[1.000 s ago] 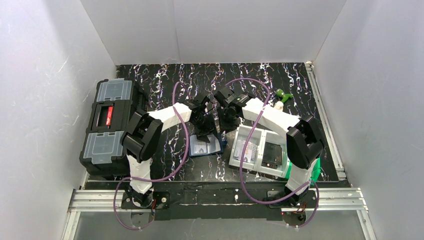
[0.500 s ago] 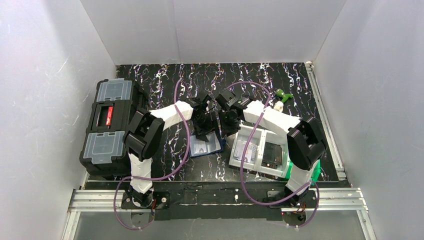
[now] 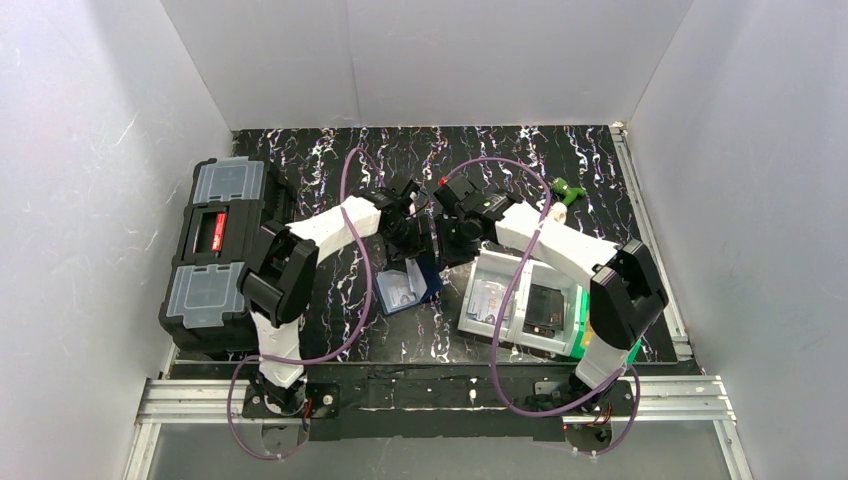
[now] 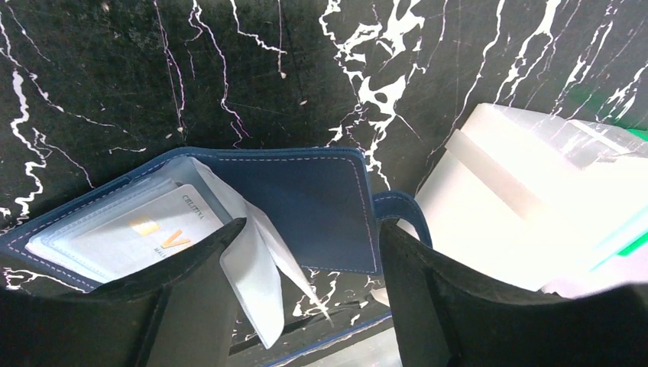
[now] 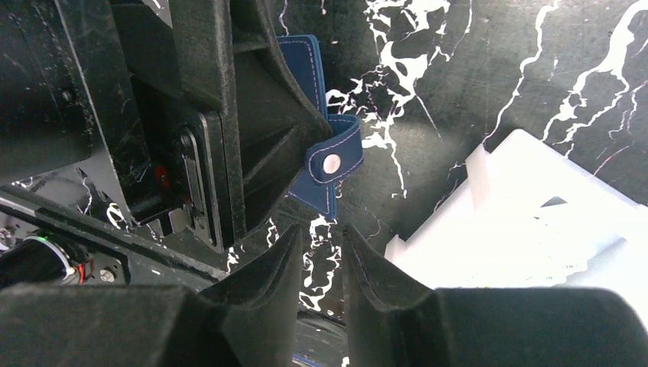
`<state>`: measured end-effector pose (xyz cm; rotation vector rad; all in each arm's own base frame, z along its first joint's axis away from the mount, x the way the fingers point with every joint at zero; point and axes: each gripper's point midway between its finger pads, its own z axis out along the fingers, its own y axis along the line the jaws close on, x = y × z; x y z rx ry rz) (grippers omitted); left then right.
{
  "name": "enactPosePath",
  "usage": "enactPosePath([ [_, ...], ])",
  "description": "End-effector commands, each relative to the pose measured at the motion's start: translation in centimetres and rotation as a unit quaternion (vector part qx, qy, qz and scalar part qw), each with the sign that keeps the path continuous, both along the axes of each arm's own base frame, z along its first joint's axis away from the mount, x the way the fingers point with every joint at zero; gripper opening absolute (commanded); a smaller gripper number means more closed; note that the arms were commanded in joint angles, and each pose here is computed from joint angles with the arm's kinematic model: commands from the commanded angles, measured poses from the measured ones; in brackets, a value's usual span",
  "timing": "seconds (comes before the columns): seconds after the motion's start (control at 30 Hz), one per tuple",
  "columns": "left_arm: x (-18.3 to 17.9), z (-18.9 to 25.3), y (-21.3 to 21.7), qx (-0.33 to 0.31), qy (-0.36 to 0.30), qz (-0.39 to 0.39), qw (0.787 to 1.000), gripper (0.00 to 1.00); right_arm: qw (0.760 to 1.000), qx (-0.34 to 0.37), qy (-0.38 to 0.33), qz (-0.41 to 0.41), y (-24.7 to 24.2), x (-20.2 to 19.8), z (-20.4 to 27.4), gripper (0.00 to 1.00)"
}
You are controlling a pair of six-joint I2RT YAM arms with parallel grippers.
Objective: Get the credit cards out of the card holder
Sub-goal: Remove the credit card from the card holder.
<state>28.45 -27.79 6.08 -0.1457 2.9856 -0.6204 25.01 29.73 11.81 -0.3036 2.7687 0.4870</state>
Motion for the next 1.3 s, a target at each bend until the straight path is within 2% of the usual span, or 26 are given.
enactPosePath([
  [0.0,0.2,3.5,-0.1,-0.024,-0.028,-0.011,0.999,0.61,0.999,0.03,-0.018,0.022,1.1,-0.6,1.7,0.32],
  [0.13,0.2,4.4,-0.9,-0.046,-0.021,-0.025,0.998,0.57,0.998,0.044,-0.025,0.039,1.7,-1.2,1.8,0.32],
  [0.43,-0.3,2.9,-2.5,-0.08,0.039,-0.054,0.995,0.37,0.994,0.077,-0.038,0.071,2.7,-1.8,1.8,0.28],
  [0.7,-0.4,0.1,-2.4,-0.075,0.07,-0.06,0.993,0.32,0.993,0.078,-0.028,0.089,3.7,-1.9,0.5,0.26],
  [0.8,-0.1,0.8,-2.2,-0.077,0.058,-0.06,0.994,0.33,0.991,0.079,-0.036,0.097,3.9,-2.1,0.9,0.26],
  [1.0,1.6,4.6,-0.1,-0.077,0.003,-0.041,0.996,0.44,0.988,0.076,-0.05,0.123,4.9,-3.1,1.6,0.32],
  [1.27,2.4,8.8,5.9,-0.031,-0.056,0.009,0.998,0.52,0.981,0.043,-0.081,0.171,7.9,-4.4,2.9,0.43],
])
